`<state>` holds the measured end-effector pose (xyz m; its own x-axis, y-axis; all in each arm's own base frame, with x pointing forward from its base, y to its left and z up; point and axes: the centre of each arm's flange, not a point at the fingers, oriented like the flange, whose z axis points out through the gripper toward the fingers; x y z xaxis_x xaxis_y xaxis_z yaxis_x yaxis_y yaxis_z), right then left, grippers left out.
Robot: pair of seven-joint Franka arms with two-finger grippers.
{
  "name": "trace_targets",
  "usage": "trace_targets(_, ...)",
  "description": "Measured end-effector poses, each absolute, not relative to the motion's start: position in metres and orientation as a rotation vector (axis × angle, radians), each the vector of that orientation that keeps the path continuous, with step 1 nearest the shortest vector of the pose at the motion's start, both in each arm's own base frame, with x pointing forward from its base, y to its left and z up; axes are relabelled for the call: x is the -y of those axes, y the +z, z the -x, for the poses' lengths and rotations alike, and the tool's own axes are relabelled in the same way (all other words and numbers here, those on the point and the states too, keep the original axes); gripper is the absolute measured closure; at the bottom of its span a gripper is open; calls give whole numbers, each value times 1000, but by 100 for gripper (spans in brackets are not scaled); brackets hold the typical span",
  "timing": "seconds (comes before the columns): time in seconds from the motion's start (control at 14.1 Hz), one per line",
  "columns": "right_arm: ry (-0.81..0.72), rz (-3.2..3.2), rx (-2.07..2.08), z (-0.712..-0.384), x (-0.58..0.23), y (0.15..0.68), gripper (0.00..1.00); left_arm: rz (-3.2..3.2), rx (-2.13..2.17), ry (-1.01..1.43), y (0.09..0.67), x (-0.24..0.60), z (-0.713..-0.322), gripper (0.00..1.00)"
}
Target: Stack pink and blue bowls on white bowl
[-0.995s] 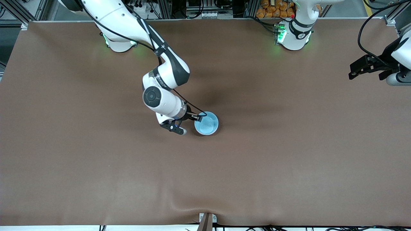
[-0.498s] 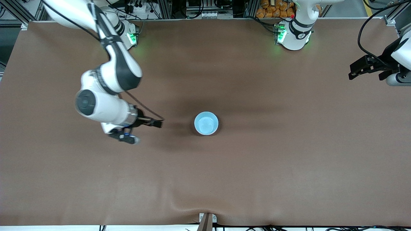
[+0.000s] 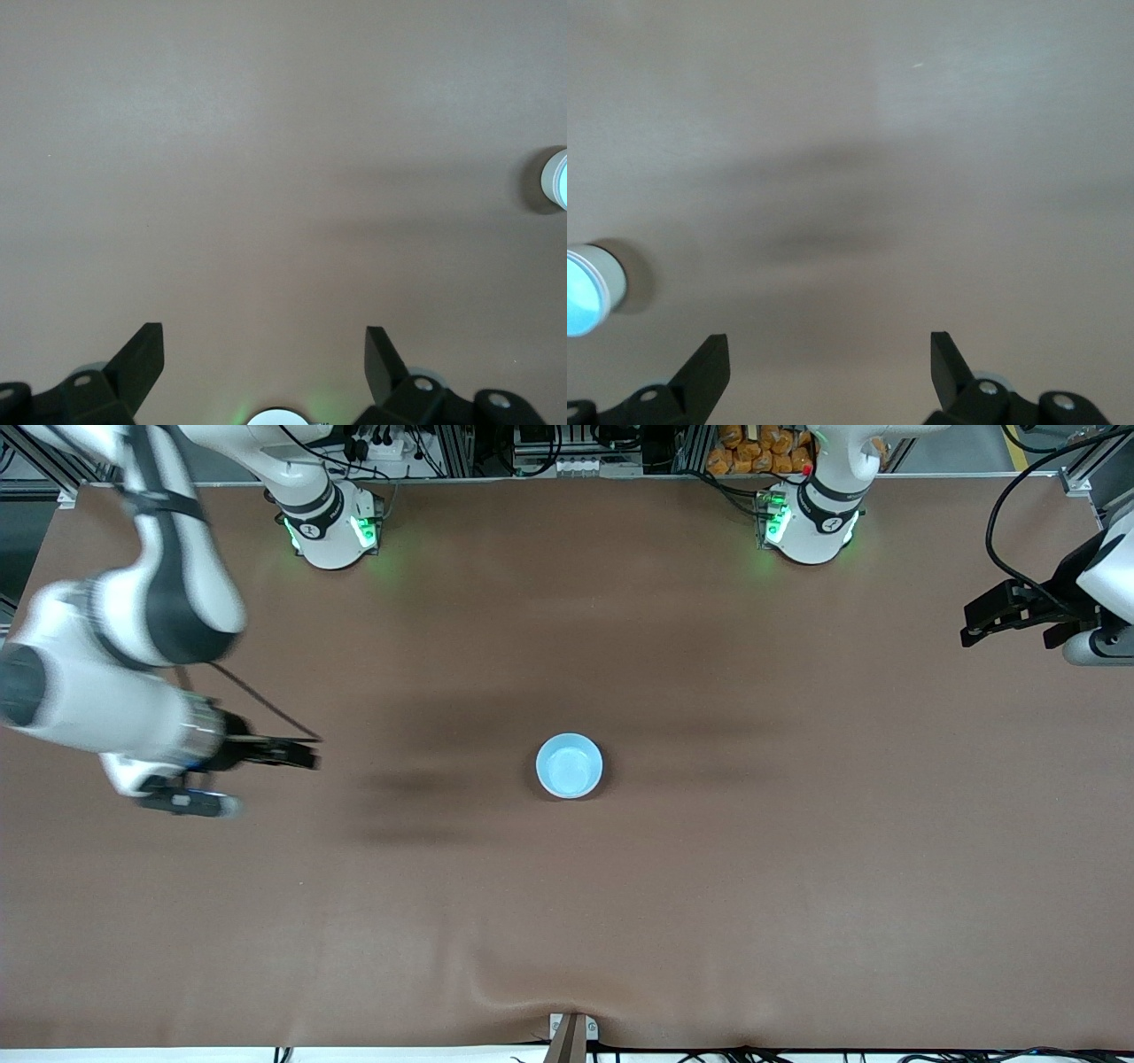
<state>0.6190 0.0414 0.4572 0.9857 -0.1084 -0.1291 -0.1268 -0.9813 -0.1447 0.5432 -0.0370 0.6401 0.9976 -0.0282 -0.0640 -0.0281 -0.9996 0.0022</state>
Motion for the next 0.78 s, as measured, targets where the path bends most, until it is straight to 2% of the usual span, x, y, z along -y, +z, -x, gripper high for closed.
trace_targets(0.28, 97, 2989, -91, -591, 66, 515, 0, -3138, 46, -103, 639, 38, -543, 0)
trace_targets(0.57, 123, 3051, -109, -548, 90, 572, 0, -3138, 47, -103, 639, 38, -544, 0)
trace_targets(0.78, 101, 3088, -85, -538, 86, 590, 0, -3138, 48, -103, 639, 38, -544, 0)
